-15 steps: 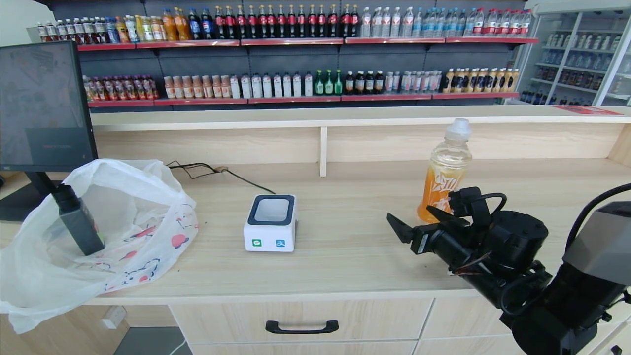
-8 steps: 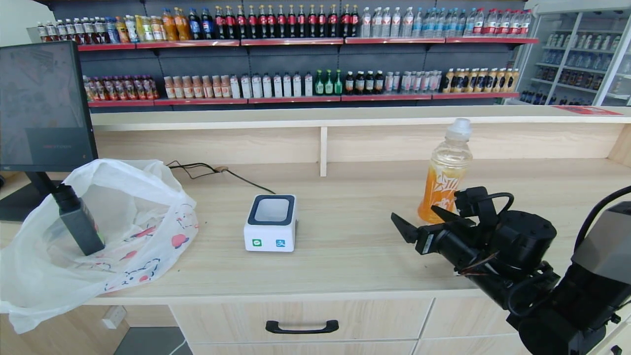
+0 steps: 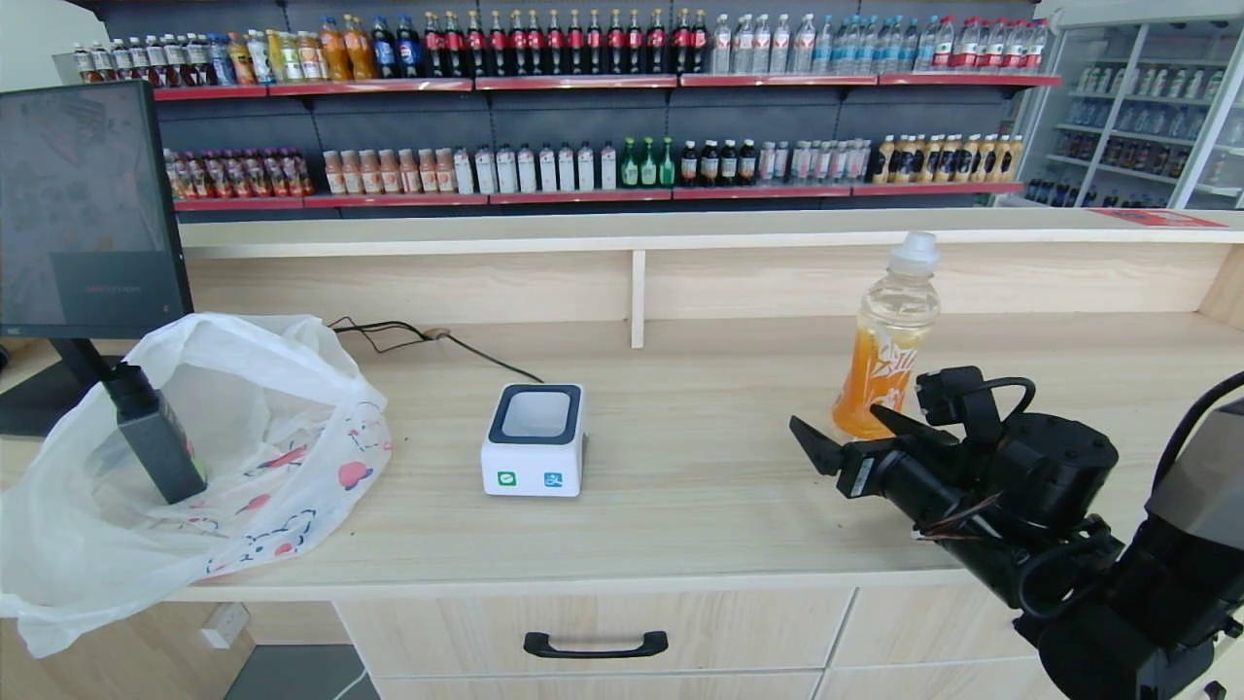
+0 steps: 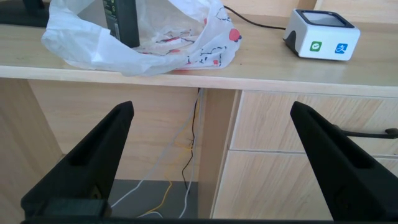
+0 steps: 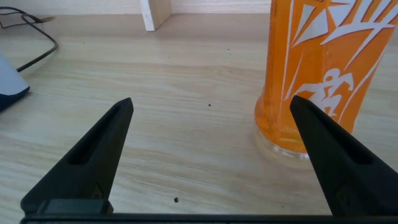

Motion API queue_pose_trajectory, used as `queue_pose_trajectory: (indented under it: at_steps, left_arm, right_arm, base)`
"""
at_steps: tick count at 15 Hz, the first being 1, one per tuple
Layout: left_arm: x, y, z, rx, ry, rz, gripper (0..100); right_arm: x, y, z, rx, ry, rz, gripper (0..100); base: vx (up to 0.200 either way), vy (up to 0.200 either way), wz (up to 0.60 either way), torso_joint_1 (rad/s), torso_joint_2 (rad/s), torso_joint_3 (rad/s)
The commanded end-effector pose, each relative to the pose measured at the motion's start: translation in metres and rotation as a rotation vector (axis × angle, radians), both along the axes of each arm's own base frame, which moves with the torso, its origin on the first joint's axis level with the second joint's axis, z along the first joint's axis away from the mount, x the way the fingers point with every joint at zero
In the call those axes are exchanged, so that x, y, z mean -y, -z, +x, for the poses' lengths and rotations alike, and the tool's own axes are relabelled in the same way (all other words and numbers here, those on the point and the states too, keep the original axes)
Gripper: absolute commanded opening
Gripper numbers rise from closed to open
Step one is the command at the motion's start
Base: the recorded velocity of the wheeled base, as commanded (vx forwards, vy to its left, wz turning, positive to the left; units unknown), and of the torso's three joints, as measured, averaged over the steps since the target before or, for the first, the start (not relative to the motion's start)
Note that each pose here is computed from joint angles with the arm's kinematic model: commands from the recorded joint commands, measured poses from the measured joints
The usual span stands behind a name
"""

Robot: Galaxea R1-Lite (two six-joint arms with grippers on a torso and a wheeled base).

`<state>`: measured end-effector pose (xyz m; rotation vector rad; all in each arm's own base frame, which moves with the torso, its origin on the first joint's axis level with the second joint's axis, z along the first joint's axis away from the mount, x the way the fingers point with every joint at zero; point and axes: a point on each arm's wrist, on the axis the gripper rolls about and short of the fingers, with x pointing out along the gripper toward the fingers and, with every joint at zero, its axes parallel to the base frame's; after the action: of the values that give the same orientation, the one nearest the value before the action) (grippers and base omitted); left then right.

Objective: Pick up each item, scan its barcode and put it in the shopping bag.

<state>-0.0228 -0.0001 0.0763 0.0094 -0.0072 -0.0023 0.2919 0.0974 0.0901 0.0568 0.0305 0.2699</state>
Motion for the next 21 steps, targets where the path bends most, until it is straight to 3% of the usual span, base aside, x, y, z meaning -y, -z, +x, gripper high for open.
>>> queue_pose_trajectory:
  at_steps: [1,21]
  left_arm:
    - [0.0,0.0,0.0,0.0,-0.001,0.0,100]
    - [0.0,0.0,0.0,0.005,-0.001,0.0,100]
  right_arm:
    - [0.005,-0.002,0.004,0.013,0.021,0.004,100]
    - [0.025,-0.004,0.03,0.055,0.102,0.017,100]
  base:
    - [0.0,0.0,0.0,0.0,0.0,0.0]
    - [0.0,0.0,0.0,0.0,0.0,0.0]
